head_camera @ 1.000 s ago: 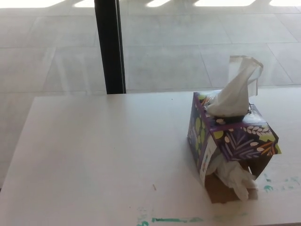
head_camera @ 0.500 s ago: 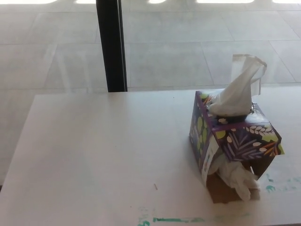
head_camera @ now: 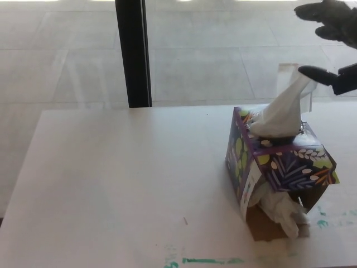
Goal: The robot uses its right hand to pull out a tissue from the tissue box kept in the middle of the desk and put it on the right side
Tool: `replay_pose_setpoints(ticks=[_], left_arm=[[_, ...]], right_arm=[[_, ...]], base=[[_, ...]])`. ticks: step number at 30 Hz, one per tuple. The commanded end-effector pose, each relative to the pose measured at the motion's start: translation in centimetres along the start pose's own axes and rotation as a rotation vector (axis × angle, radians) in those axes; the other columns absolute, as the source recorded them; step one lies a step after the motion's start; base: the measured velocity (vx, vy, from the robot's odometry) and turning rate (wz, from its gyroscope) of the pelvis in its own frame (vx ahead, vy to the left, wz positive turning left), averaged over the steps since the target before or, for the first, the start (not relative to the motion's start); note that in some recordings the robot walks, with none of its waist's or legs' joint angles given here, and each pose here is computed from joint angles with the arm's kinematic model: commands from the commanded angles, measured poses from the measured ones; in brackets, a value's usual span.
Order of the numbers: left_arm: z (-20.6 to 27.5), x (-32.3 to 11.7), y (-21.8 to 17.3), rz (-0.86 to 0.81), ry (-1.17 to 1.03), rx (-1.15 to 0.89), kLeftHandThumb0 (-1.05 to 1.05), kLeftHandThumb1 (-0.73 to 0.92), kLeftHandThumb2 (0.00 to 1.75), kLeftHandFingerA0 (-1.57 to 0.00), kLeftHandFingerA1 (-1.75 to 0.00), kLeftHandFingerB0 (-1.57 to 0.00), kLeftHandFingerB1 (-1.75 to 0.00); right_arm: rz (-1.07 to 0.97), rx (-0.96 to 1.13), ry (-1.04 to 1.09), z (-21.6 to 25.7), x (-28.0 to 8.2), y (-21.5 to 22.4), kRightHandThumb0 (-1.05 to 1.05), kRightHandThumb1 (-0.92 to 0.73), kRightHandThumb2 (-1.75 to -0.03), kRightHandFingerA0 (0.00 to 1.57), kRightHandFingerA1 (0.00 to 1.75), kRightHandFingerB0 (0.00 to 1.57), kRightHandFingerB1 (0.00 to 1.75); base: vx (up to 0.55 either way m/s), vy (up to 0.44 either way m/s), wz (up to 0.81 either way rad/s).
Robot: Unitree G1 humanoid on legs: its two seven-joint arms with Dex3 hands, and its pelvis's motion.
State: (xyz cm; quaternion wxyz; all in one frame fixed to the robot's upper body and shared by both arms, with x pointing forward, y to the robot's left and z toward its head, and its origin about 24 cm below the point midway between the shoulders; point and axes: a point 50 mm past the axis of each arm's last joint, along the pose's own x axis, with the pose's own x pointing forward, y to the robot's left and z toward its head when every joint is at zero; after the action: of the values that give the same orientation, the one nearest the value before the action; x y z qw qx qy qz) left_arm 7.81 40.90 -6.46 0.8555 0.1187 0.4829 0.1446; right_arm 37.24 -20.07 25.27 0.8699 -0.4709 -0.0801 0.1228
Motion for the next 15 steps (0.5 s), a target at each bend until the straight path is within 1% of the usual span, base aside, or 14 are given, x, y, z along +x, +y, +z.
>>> replay_pose_setpoints(ticks=[1, 3, 4, 5, 6, 7, 8, 9, 10, 11, 12, 13, 14, 15], left_arm=[[0.1, -0.4, 0.8, 0.004, -0.024, 0.03, -0.73, 0.71, 1.08, -0.56, -0.62, -0.36, -0.53], [-0.2, -0.5, 0.8, 0.002, -0.021, 0.027, -0.75, 0.71, 1.08, -0.56, -0.63, -0.36, -0.53], [-0.2, -0.5, 0.8, 0.003, -0.016, 0.023, -0.73, 0.71, 1.09, -0.53, -0.61, -0.33, -0.52], [-0.1, -0.5, 0.8, 0.003, -0.015, 0.029, -0.71, 0.72, 1.09, -0.53, -0.61, -0.34, -0.52], [-0.1, -0.4, 0.8, 0.004, -0.016, 0.029, -0.71, 0.72, 1.09, -0.53, -0.61, -0.34, -0.52], [0.1, -0.5, 1.1, 0.011, -0.015, 0.031, -0.73, 0.92, 0.68, -0.61, -0.48, -0.42, -0.39], [0.1, -0.5, 1.1, 0.01, -0.017, 0.02, -0.71, 0.72, 1.09, -0.53, -0.61, -0.35, -0.53], [0.1, -0.5, 1.1, 0.01, -0.021, 0.013, -0.74, 0.92, 0.68, -0.61, -0.49, -0.41, -0.39], [0.1, -0.5, 1.1, 0.009, -0.02, 0.024, -0.73, 0.92, 0.68, -0.62, -0.49, -0.42, -0.39], [0.1, -0.5, 1.0, 0.01, -0.012, 0.033, -0.71, 0.73, 1.1, -0.53, -0.61, -0.33, -0.52], [0.1, -0.4, 1.0, 0.011, -0.008, 0.034, -0.74, 0.92, 0.69, -0.61, -0.48, -0.4, -0.38], [0.1, -0.4, 1.0, 0.011, -0.008, 0.034, -0.74, 0.92, 0.69, -0.61, -0.48, -0.4, -0.38], [0.1, -0.4, 1.0, 0.008, -0.011, 0.024, -0.71, 0.73, 1.09, -0.54, -0.61, -0.35, -0.53], [0.0, -0.5, 1.0, 0.007, -0.013, 0.032, -0.7, 0.73, 1.1, -0.54, -0.61, -0.36, -0.53]], right_arm=[[0.145, -0.127, 0.108, -0.1, 0.7, 0.9, -0.95, -0.56, -0.94, 0.0, 0.09, 0.06, 0.13], [0.169, -0.138, 0.105, -0.1, 0.6, 1.2, -0.95, -0.56, -0.94, 0.0, 0.1, 0.07, 0.14], [0.202, -0.159, 0.109, -0.1, 0.6, 1.3, -0.98, -0.58, -0.95, 0.0, 0.1, 0.05, 0.12], [0.23, -0.166, 0.119, -0.1, 0.5, 1.4, -0.98, -0.58, -0.94, 0.0, 0.08, 0.06, 0.16], [0.242, -0.165, 0.126, -0.1, 0.5, 1.5, -0.98, -0.58, -0.94, 0.0, 0.08, 0.06, 0.16], [0.264, -0.159, 0.142, 0.0, 0.5, 1.6, -1.0, -0.59, -0.93, 0.0, 0.06, 0.05, 0.17], [0.287, -0.155, 0.15, 0.0, 0.4, 1.6, -0.97, -0.57, -0.93, 0.0, 0.06, 0.05, 0.16], [0.294, -0.161, 0.146, 0.0, 0.3, 1.7, -0.95, -0.56, -0.93, 0.0, 0.08, 0.12, 0.18], [0.309, -0.17, 0.147, 0.0, 0.2, 1.7, -0.96, -0.57, -0.93, 0.0, 0.08, 0.05, 0.15], [0.327, -0.175, 0.164, -0.1, 0.0, 1.9, -0.92, -0.55, -0.93, 0.0, 0.09, 0.11, 0.2], [0.342, -0.172, 0.173, -0.1, -0.1, 1.9, -0.93, -0.56, -0.92, 0.0, 0.05, 0.11, 0.21], [0.343, -0.172, 0.174, -0.1, -0.2, 1.9, -0.93, -0.56, -0.92, 0.0, 0.05, 0.11, 0.21], [0.368, -0.159, 0.184, -0.2, -0.2, 2.0, -0.81, -0.63, -0.59, 0.0, 0.13, 0.04, 0.29], [0.405, -0.168, 0.191, -0.2, -0.5, 2.2, -0.81, -0.5, -0.92, 0.01, 0.2, 0.06, 0.27]], base=[[0.0, 0.0, 0.0], [0.0, 0.0, 0.0], [0.0, 0.0, 0.0], [0.0, 0.0, 0.0], [0.0, 0.0, 0.0], [0.0, 0.0, 0.0], [0.0, 0.0, 0.0], [0.0, 0.0, 0.0], [0.0, 0.0, 0.0], [0.0, 0.0, 0.0], [0.0, 0.0, 0.0], [0.0, 0.0, 0.0], [0.0, 0.0, 0.0], [0.0, 0.0, 0.0]])
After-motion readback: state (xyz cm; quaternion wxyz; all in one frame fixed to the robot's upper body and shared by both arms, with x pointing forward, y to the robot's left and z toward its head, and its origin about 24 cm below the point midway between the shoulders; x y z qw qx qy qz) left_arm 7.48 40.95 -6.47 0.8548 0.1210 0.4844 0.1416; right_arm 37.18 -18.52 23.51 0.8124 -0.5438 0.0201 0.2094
